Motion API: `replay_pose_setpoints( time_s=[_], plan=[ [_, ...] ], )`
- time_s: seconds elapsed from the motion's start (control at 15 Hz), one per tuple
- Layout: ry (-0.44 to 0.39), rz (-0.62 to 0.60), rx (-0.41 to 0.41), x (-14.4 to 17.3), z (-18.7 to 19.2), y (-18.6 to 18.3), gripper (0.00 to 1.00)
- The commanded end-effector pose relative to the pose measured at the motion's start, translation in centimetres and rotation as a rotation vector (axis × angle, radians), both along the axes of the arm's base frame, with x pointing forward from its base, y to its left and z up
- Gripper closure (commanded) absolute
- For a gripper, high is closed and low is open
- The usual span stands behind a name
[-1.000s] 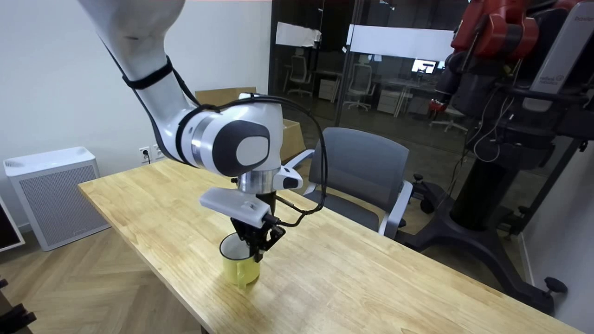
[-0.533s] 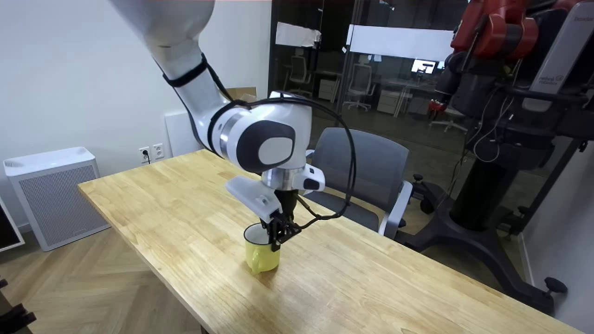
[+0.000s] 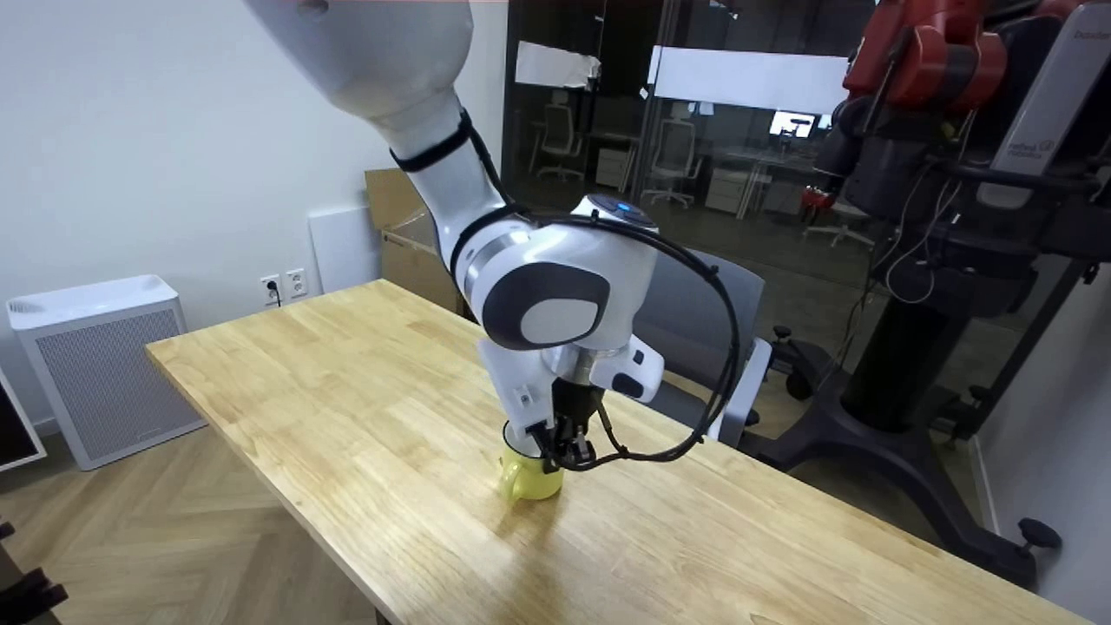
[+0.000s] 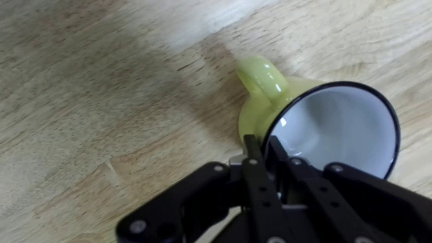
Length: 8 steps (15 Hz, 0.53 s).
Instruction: Move the mug forward
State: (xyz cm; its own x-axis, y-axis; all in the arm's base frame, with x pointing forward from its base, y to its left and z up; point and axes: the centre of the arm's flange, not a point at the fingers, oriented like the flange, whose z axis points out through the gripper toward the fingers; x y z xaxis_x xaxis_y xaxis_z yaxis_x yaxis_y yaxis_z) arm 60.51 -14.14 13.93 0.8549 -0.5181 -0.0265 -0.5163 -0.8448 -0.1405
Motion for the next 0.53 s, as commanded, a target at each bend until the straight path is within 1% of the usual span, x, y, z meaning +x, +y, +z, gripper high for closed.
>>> replay_pose_setpoints(
  time_s=[0.0,0.2,0.27,0.33,0.4,0.47],
  plan=[
    [-0.052,-0.18,0.044,1.52,-0.12,-1.01,0.97],
    [-0.086,-0.309,0.058,1.63,-0.09,-1.04,0.97],
    [-0.097,-0.353,0.058,1.7,0.04,-0.94,0.96],
    [-0.109,-0.395,0.057,1.7,0.18,-0.82,0.65],
    [-0.122,-0.439,0.051,1.7,0.3,-0.75,0.66],
    [-0.132,-0.484,0.046,1.61,0.65,-0.6,0.64]
  ],
)
